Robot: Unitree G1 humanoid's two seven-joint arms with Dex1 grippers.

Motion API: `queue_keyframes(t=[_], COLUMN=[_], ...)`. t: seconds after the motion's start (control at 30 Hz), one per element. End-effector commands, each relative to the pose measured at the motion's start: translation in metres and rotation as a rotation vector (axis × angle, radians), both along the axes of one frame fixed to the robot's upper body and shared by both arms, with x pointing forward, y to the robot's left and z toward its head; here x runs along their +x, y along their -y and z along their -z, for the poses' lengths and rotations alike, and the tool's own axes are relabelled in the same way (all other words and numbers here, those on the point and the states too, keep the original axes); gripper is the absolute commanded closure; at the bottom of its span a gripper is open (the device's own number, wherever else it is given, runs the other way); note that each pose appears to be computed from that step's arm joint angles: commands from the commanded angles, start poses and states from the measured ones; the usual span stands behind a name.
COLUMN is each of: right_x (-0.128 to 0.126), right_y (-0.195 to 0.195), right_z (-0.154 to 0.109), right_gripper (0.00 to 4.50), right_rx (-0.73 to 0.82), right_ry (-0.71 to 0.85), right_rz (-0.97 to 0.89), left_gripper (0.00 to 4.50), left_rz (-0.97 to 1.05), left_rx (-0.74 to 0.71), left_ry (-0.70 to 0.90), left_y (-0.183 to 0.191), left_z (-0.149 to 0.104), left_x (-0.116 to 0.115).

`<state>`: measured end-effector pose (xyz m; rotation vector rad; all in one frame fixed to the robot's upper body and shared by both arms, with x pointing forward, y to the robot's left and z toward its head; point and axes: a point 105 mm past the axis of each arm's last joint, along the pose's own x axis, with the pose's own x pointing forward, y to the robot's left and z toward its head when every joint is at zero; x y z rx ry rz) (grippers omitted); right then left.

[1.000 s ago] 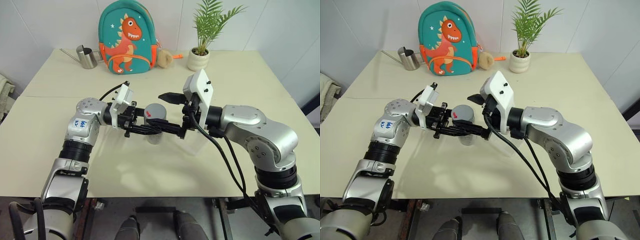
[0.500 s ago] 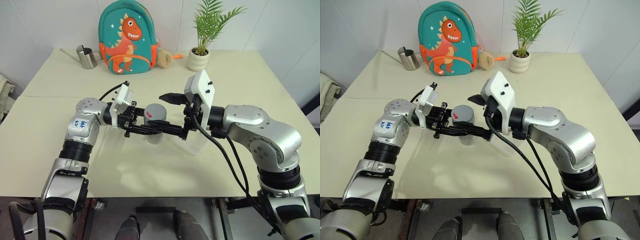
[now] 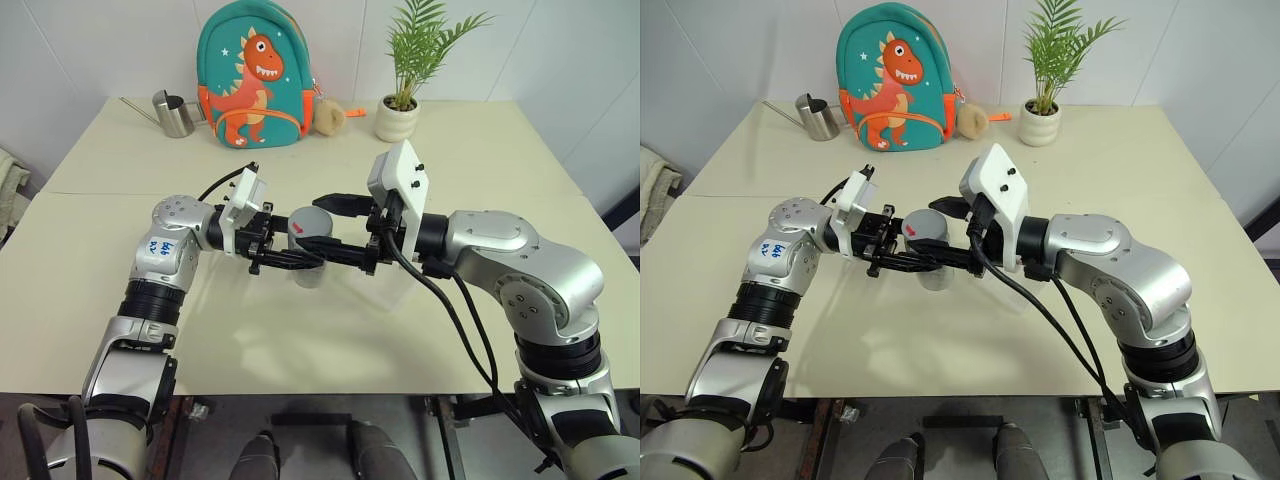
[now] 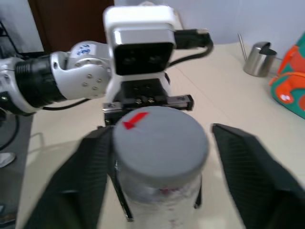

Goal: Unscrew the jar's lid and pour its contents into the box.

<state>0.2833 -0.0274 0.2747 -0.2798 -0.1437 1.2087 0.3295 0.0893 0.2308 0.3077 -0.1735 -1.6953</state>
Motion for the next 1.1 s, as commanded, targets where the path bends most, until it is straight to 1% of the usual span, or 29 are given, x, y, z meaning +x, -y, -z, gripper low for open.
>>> queue_keyframes(t=[0.03,0.57,0.7,0.93,1.1], right_x=[-0.008,-0.008,-0.008,-0.008,-0.004], right_y=[-0.001,-0.002,-0.003,-0.003,0.002], right_z=[-0.008,-0.008,-0.008,-0.014,-0.031], right_gripper=[1.20,1.20,1.96,1.97,1.97], right_rx=[-0.002,-0.003,-0.001,0.012,0.041], right_ry=[0.048,0.047,0.047,0.062,0.106], right_rz=[-0.024,-0.027,-0.032,-0.031,-0.009], left_gripper=[2.56,2.56,2.56,2.56,2.56], left_rz=[0.021,0.017,0.016,0.014,0.008], left_rx=[-0.004,-0.004,-0.004,-0.001,0.032], left_ry=[0.055,0.056,0.056,0.051,0.021], left_y=[0.000,0.000,0.000,-0.001,-0.004], left_z=[-0.012,-0.011,-0.012,-0.010,0.000], left_x=[-0.003,-0.001,-0.001,-0.001,-0.001])
